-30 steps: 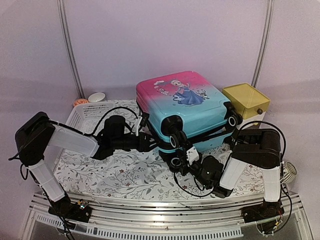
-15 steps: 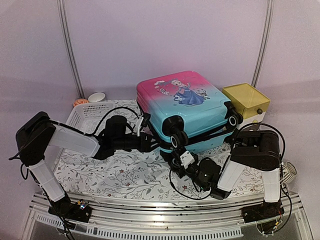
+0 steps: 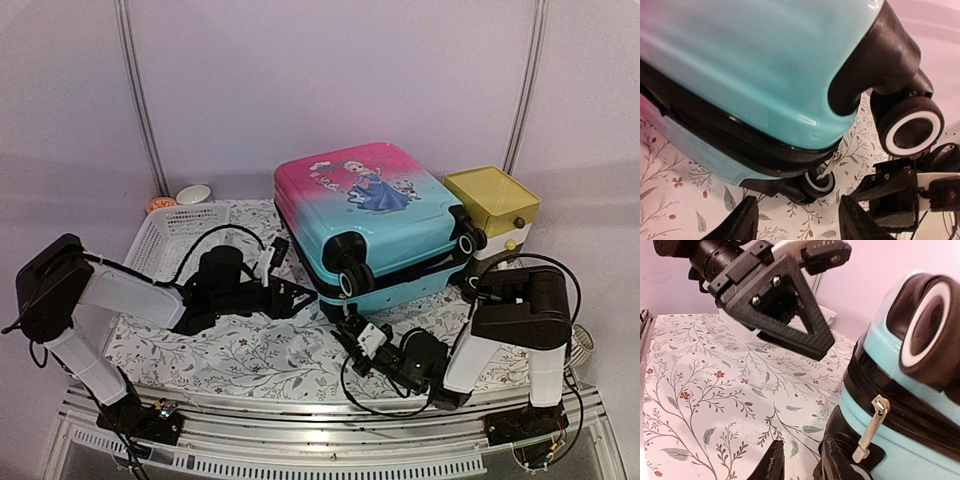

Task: Open, take out, and arrange the luggage
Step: Unzip the zipper of the luggage, then pick up the zipper from the luggage.

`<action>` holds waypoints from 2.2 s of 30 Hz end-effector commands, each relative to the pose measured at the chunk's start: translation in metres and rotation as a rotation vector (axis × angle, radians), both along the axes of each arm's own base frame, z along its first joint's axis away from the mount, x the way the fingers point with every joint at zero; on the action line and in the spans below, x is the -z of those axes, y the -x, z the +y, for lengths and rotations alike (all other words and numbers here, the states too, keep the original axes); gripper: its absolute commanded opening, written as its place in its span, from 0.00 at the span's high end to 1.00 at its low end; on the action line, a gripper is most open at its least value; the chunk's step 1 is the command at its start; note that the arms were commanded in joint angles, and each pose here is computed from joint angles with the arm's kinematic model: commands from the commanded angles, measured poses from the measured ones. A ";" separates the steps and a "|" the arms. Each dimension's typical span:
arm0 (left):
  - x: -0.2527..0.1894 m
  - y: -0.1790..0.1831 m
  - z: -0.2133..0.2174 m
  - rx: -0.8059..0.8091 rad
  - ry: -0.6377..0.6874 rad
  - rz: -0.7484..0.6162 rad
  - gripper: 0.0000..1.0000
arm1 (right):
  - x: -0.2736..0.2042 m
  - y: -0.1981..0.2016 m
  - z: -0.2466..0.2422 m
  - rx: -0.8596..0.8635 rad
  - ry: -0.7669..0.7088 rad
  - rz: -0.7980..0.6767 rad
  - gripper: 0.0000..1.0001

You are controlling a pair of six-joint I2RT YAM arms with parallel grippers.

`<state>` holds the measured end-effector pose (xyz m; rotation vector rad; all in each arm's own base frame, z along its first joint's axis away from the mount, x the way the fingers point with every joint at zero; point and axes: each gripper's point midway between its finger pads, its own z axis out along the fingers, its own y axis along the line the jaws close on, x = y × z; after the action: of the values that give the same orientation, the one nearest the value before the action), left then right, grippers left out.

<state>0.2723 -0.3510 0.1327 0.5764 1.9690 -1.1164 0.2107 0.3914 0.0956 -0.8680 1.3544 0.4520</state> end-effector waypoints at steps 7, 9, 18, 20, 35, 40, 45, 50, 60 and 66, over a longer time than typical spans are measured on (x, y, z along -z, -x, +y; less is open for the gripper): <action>-0.007 0.017 0.008 -0.078 -0.034 -0.146 0.44 | -0.065 0.016 -0.032 -0.022 -0.206 -0.019 0.64; -0.004 0.020 0.004 -0.082 -0.044 -0.167 0.45 | -0.071 0.014 -0.040 0.009 -0.218 -0.013 0.63; -0.006 0.034 -0.028 -0.166 -0.001 -0.337 0.49 | -0.089 -0.010 -0.071 0.074 -0.242 0.142 0.62; -0.001 0.033 -0.034 -0.216 -0.023 -0.367 0.46 | -0.098 -0.015 -0.079 0.097 -0.249 0.153 0.62; 0.020 0.030 -0.052 -0.343 -0.093 -0.383 0.44 | -0.075 -0.023 -0.120 0.126 -0.352 0.353 0.63; 0.031 0.016 -0.055 -0.462 -0.185 -0.384 0.43 | -0.078 -0.030 -0.120 0.129 -0.379 0.361 0.63; 0.049 0.005 -0.056 -0.541 -0.250 -0.387 0.43 | -0.077 -0.032 -0.125 0.136 -0.407 0.368 0.64; 0.056 0.001 -0.059 -0.566 -0.265 -0.380 0.43 | -0.075 -0.031 -0.129 0.137 -0.425 0.375 0.65; 0.051 -0.009 -0.060 -0.624 -0.249 -0.425 0.58 | -0.075 -0.028 -0.133 0.139 -0.422 0.368 0.65; 0.039 -0.012 -0.061 -0.644 -0.225 -0.453 0.59 | -0.073 -0.028 -0.133 0.134 -0.417 0.369 0.66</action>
<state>0.2728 -0.4091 0.0699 0.3111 1.7625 -0.3181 0.2396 0.2605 0.1653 -0.3559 1.5852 0.7688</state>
